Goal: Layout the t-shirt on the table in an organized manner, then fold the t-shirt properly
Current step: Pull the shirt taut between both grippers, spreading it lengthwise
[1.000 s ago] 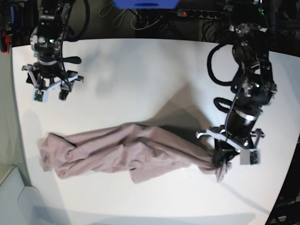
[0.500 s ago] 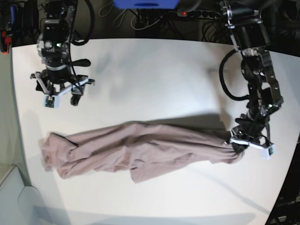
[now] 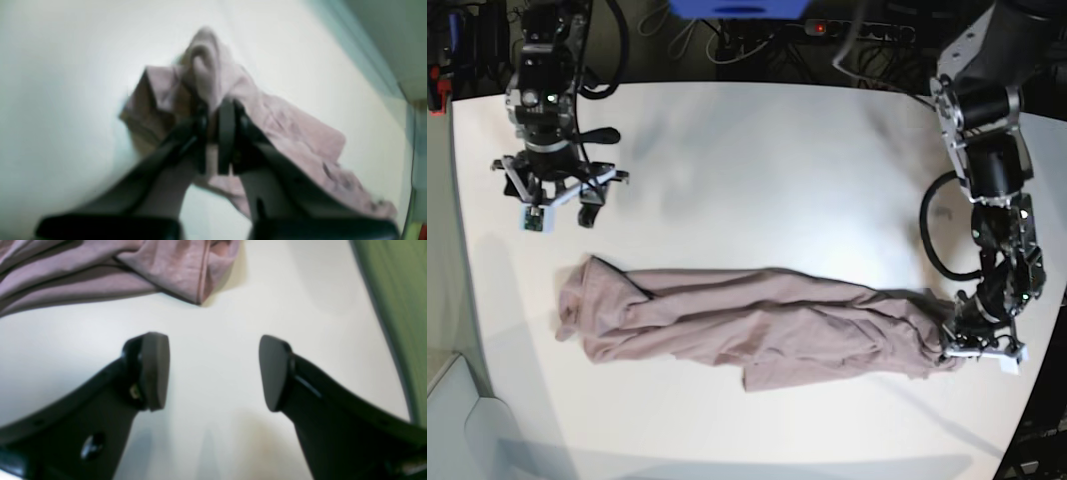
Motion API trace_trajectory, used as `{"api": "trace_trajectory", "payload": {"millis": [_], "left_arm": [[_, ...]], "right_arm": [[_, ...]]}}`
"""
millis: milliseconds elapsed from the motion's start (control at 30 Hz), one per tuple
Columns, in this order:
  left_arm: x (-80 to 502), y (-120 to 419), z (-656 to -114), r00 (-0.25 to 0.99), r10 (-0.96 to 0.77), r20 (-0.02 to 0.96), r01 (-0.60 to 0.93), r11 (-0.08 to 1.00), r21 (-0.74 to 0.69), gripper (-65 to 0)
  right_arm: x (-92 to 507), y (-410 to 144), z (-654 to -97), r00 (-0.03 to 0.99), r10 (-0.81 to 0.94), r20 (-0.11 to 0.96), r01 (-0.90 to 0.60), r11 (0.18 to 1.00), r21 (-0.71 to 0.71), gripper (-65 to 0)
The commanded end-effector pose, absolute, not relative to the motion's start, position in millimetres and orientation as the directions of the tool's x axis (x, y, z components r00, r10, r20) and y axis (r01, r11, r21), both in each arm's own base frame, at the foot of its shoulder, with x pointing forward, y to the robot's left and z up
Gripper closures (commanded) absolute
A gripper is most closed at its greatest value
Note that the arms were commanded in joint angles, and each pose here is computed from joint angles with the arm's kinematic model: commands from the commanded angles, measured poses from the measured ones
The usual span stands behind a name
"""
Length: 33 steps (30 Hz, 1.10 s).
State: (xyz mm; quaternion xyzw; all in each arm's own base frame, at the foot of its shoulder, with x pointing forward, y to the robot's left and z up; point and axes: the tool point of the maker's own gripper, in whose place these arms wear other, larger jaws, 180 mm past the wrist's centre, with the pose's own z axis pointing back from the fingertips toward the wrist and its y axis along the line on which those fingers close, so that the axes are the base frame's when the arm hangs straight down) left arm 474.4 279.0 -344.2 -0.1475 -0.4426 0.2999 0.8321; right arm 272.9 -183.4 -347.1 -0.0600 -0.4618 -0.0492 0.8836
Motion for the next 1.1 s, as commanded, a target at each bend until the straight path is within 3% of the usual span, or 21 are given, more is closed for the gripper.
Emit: {"api": "trace_trajectory", "payload": {"millis": [0,233,300,767,1067], "left_arm": [[489,289,-320,0.373,0.639,0.673,-0.353,0.769,-0.534,-6.5],[484,288,-332,0.393,0.651,0.65,-0.369,0.759,-0.537,-38.9],[482,293,-333,0.403,0.648,0.646,-0.376,0.761,-0.529,-44.6],[449,313,-360,0.435,0.624,0.649,-0.418,0.779,-0.468,-43.1],[438,318,-368,0.446,0.617,0.648,-0.43,0.783,-0.449,-43.0]], "right_arm": [[283,-182,-334,0.524,-0.003,0.851,0.12,0.99,-0.071,-42.4],[297,-167,-342,0.537,0.066,0.841,0.033,0.995,-0.099,-42.7],[305,-170,-345,0.538,0.067,0.84,0.038,0.994,-0.103,-42.7],[379,-201,-385,0.62,0.125,0.775,0.006,0.986,-0.164,-42.6],[387,-197,-403,0.595,0.141,0.791,-0.039,0.988,-0.147,-39.8]]}}
